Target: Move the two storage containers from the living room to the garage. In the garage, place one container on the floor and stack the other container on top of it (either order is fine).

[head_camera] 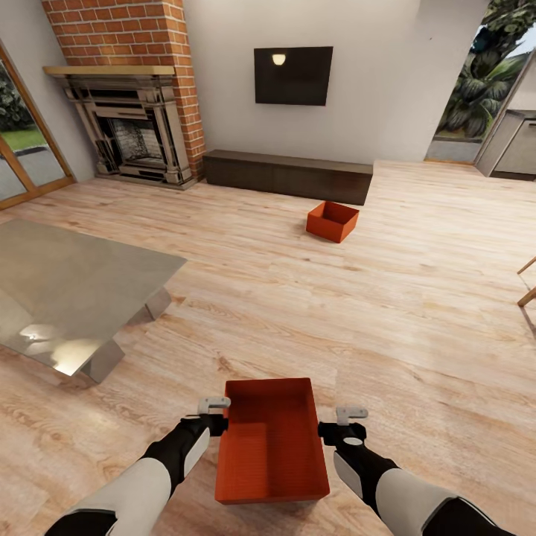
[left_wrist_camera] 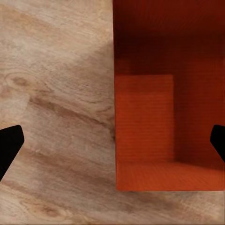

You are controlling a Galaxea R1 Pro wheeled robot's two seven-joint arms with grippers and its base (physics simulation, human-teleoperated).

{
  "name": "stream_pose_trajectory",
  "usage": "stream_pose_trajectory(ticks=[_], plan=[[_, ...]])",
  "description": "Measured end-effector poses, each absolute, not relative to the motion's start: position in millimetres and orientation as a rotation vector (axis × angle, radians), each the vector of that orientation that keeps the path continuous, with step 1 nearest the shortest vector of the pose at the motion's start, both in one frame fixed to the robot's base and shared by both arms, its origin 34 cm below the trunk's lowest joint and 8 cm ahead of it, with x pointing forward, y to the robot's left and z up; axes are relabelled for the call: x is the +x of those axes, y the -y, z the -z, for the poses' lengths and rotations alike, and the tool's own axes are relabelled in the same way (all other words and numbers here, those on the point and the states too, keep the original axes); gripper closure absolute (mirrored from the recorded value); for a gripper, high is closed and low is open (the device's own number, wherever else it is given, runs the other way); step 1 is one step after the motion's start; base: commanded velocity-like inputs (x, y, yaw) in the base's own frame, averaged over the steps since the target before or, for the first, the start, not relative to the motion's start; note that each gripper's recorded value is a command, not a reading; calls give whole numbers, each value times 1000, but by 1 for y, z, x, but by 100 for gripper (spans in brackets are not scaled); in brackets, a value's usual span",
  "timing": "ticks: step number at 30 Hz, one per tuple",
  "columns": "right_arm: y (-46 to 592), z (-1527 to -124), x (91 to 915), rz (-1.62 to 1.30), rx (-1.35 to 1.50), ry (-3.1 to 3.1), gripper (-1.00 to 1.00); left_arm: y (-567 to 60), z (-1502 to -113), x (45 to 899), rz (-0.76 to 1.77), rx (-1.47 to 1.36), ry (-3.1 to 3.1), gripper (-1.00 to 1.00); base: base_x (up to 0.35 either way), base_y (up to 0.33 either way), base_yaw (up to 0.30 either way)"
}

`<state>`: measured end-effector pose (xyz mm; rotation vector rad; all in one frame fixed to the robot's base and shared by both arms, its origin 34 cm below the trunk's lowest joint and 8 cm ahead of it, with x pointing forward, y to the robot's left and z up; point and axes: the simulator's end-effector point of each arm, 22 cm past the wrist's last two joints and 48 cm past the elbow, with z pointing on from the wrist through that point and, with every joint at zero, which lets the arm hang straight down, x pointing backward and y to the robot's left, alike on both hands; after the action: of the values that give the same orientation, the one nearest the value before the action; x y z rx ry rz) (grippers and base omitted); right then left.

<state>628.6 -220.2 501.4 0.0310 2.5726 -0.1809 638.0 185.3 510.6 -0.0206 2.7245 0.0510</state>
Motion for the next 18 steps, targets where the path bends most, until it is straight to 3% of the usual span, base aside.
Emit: stream_pose_trajectory(ticks=[18], plan=[[220,-484,627,180,30,-2574,-100,-185,-497,641,-86,-37,-2709,-100,0,0,0]])
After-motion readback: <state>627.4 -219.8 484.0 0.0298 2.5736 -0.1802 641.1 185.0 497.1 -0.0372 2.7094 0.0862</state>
